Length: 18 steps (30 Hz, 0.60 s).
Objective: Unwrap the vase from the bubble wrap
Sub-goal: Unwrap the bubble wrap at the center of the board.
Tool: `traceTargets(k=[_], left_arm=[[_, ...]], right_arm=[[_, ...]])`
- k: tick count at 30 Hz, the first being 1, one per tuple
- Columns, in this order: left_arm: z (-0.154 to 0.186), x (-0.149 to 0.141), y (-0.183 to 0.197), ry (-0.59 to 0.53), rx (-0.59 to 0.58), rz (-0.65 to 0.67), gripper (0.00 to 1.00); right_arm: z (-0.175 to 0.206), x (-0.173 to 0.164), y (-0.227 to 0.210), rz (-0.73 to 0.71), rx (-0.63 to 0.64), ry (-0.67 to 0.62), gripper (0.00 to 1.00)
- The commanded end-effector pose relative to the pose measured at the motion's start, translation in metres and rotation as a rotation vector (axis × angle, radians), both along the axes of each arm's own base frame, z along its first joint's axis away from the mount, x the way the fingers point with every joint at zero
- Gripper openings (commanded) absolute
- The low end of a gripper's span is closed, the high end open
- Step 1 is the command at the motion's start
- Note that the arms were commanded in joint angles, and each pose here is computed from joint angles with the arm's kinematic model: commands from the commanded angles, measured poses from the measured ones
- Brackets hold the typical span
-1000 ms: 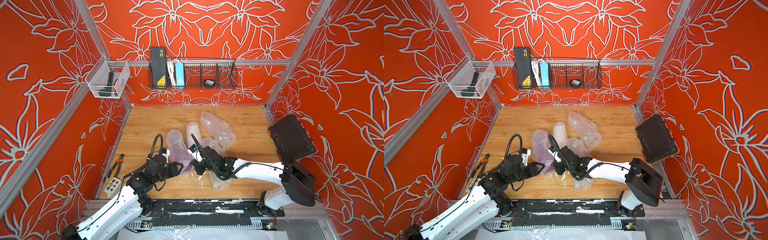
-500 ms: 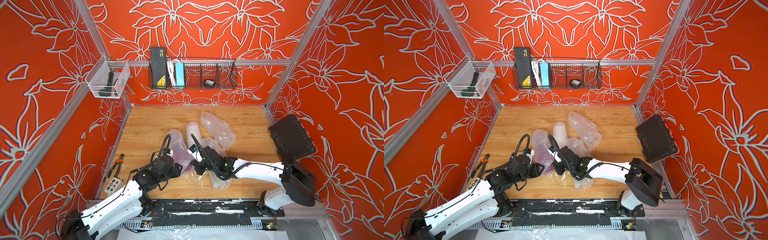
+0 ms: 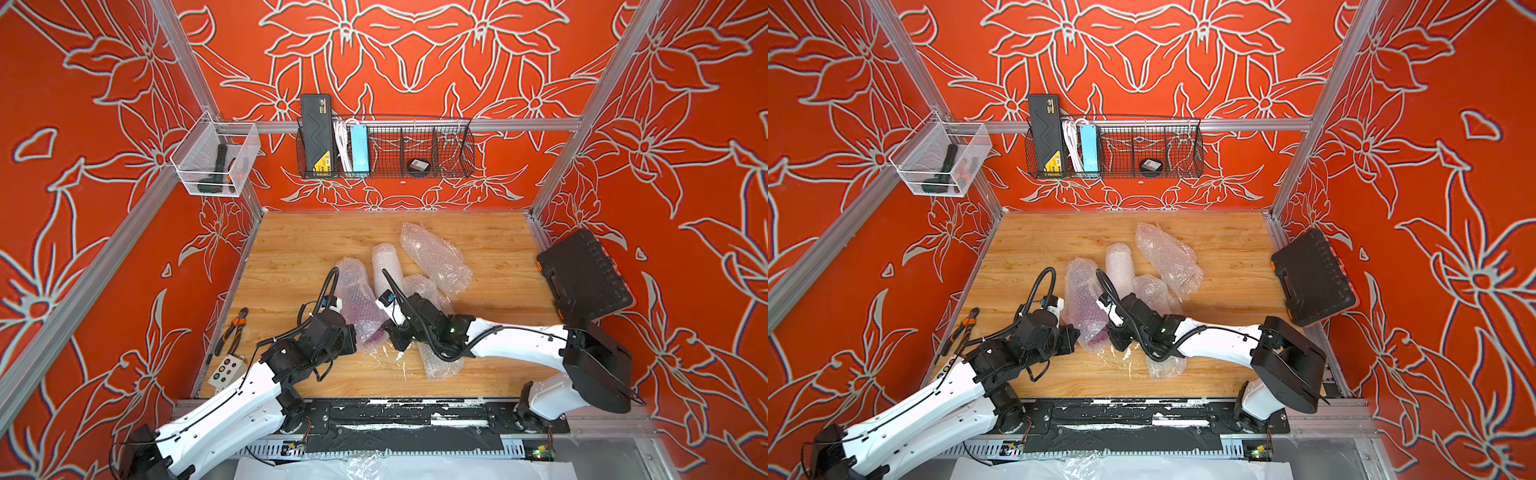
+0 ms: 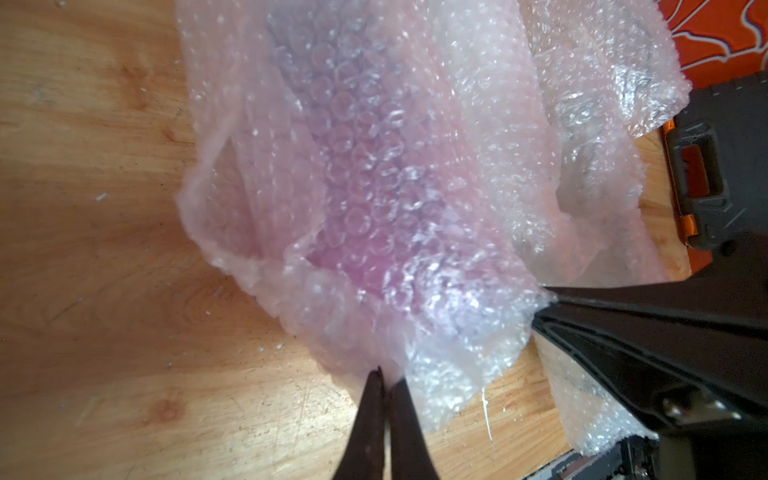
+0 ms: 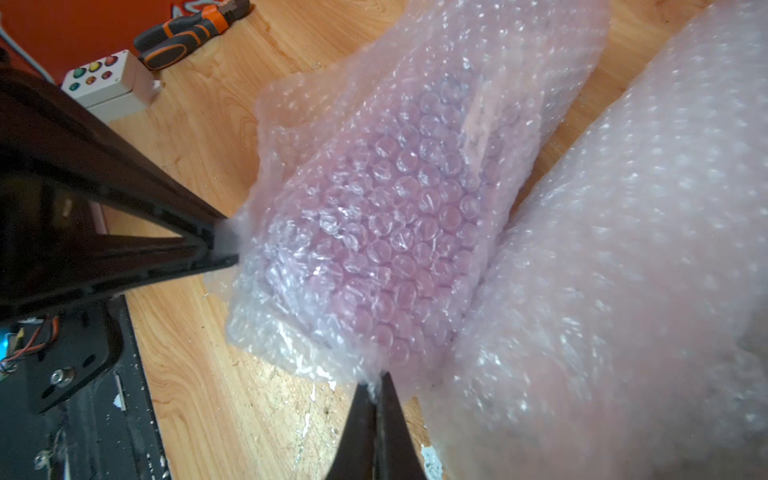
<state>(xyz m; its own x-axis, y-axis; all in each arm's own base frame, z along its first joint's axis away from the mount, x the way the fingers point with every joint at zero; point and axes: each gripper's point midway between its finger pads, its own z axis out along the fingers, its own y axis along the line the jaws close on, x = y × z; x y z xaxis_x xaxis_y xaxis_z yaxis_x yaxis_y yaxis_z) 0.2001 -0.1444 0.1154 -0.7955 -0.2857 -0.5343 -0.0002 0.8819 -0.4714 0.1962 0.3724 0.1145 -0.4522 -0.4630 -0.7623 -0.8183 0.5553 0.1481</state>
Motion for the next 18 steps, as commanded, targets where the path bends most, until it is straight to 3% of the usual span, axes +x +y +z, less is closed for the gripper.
traceTargets(k=[1, 12, 13, 15, 16, 18], left_arm=[[0.016, 0.005, 0.004, -0.047, -0.016, 0.038, 0.00], [0.026, 0.005, 0.020, -0.086, -0.038, 0.129, 0.00], [0.029, 0.004, 0.018, -0.094, -0.062, 0.121, 0.06], [0.031, -0.001, 0.007, -0.086, -0.109, 0.067, 0.49], [0.032, -0.004, 0.003, -0.071, -0.128, 0.047, 0.67], [0.038, -0.008, 0.002, -0.065, -0.150, 0.036, 0.86]], right_arm=[[0.013, 0.009, -0.013, -0.056, 0.010, -0.067, 0.00], [0.016, 0.016, -0.034, -0.114, -0.024, -0.102, 0.00], [0.018, 0.014, -0.034, -0.103, -0.019, -0.099, 0.00], [0.023, 0.009, -0.034, -0.083, -0.018, -0.084, 0.13], [0.028, 0.007, -0.033, -0.070, -0.007, -0.080, 0.25], [0.041, 0.001, -0.034, -0.047, 0.010, -0.081, 0.54]])
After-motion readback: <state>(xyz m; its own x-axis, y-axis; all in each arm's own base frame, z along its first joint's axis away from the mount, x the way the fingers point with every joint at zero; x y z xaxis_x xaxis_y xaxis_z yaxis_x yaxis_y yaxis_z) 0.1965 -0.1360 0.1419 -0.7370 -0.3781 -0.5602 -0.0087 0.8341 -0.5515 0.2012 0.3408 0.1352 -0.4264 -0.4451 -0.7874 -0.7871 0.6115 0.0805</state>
